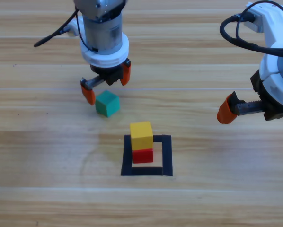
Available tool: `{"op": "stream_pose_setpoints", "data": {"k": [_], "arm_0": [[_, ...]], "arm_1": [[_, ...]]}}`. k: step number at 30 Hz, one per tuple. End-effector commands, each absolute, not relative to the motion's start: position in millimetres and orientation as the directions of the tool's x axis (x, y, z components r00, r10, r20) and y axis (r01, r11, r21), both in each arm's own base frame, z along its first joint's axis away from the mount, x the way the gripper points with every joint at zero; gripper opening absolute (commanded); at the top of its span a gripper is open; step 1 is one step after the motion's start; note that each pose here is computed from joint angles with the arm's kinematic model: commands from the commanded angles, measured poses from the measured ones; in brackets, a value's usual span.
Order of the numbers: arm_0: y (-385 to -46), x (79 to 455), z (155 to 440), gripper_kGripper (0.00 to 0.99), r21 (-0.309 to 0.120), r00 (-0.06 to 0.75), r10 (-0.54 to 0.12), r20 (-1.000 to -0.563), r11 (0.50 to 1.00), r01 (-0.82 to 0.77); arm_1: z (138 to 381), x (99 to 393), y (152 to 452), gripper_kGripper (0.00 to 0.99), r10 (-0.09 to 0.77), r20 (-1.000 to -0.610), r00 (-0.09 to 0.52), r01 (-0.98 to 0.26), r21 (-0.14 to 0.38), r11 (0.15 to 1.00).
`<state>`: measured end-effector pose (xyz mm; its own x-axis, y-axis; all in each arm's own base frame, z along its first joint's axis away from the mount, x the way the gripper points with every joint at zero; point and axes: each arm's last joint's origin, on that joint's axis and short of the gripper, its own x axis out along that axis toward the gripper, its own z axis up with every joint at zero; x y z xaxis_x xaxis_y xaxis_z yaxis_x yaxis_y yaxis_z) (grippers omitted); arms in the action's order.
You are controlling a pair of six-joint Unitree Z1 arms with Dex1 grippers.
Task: Stack the blocks in the rectangular block: red at the bottom, yellow in the middle, green on top
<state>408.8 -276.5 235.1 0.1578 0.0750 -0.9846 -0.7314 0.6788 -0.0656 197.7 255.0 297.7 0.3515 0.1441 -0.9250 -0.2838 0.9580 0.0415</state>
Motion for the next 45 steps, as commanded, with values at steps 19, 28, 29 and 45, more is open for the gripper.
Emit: {"op": "stream_pose_setpoints", "data": {"k": [19, 28, 29, 45], "arm_0": [[-264, 434, 179, 0.959, 0.023, 0.030, 0.077, -0.997, 0.608, -0.794], [-258, 437, 176, 0.946, 0.029, 0.019, 0.074, -0.997, 0.595, -0.803], [-258, 437, 176, 0.943, 0.030, 0.018, 0.075, -0.997, 0.595, -0.803], [-262, 440, 163, 0.905, 0.043, 0.006, 0.081, -0.997, 0.585, -0.810]], "arm_1": [[288, 193, 246, 0.980, 0.311, -0.895, 0.321, -0.366, 0.186, 0.912], [286, 193, 245, 0.980, 0.310, -0.896, 0.317, -0.378, 0.181, 0.908], [286, 193, 245, 0.980, 0.312, -0.896, 0.317, -0.378, 0.182, 0.908], [286, 192, 244, 0.980, 0.308, -0.897, 0.317, -0.378, 0.179, 0.909]]}}
